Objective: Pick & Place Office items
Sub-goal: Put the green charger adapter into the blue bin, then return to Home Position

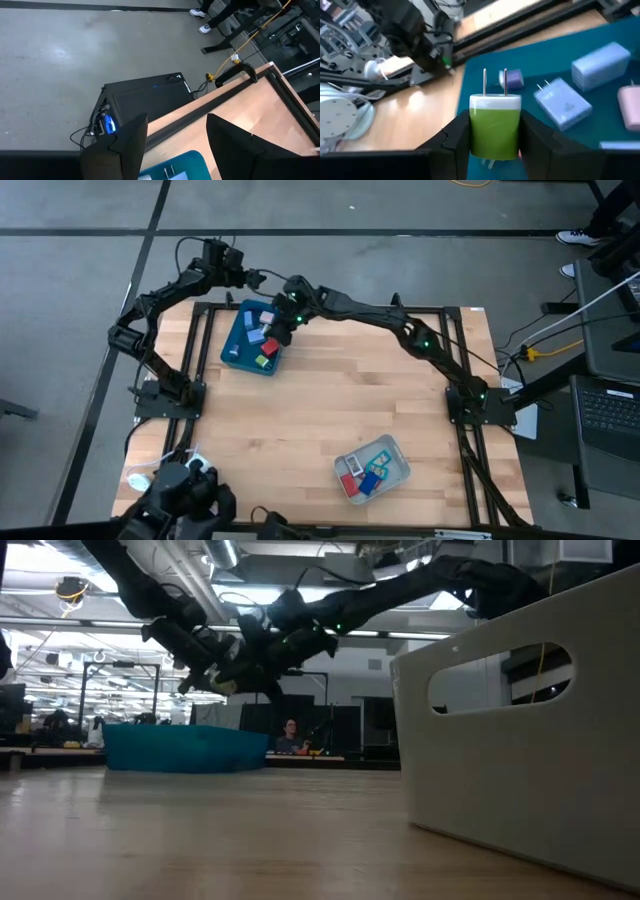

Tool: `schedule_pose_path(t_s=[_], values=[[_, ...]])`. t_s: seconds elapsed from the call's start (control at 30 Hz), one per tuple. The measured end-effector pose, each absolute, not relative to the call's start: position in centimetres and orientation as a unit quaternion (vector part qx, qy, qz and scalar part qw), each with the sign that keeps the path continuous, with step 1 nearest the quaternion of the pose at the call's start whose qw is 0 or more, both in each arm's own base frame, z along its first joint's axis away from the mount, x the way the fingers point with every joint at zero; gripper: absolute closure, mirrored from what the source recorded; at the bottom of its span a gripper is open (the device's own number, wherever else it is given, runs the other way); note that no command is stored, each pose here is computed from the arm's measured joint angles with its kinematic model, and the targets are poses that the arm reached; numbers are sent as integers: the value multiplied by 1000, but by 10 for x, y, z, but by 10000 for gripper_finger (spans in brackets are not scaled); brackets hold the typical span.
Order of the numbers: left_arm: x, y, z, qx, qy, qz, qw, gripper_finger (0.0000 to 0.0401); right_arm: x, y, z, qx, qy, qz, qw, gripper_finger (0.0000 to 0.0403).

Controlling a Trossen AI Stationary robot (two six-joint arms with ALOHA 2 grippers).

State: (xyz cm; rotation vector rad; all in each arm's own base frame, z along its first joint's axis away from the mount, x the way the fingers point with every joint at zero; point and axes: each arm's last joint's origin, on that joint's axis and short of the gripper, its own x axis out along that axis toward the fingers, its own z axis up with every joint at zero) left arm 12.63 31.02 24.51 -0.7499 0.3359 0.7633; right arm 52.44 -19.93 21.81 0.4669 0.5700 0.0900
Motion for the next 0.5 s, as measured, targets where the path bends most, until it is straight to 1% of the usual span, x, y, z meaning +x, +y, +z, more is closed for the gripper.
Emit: schedule_pose_path(t_s=[0.13,0.17,0.2,0.3,0.37,0.43,0.5], values=[[129,309,245,-355,161,358,849,203,527,-208,211,236,260,37,936,273],[129,309,245,-355,161,358,849,203,527,-210,212,237,255,35,937,263],[129,309,245,-356,161,357,849,203,527,-212,214,233,247,30,940,240],[129,309,245,-355,161,358,848,203,527,-220,219,234,217,-1,948,139],[129,309,245,-356,161,358,848,203,527,-227,223,246,195,-14,949,85],[129,309,245,-356,161,358,848,203,525,-233,226,260,181,-21,948,59],[129,309,245,-356,161,358,848,203,523,-238,226,270,180,-27,946,54]])
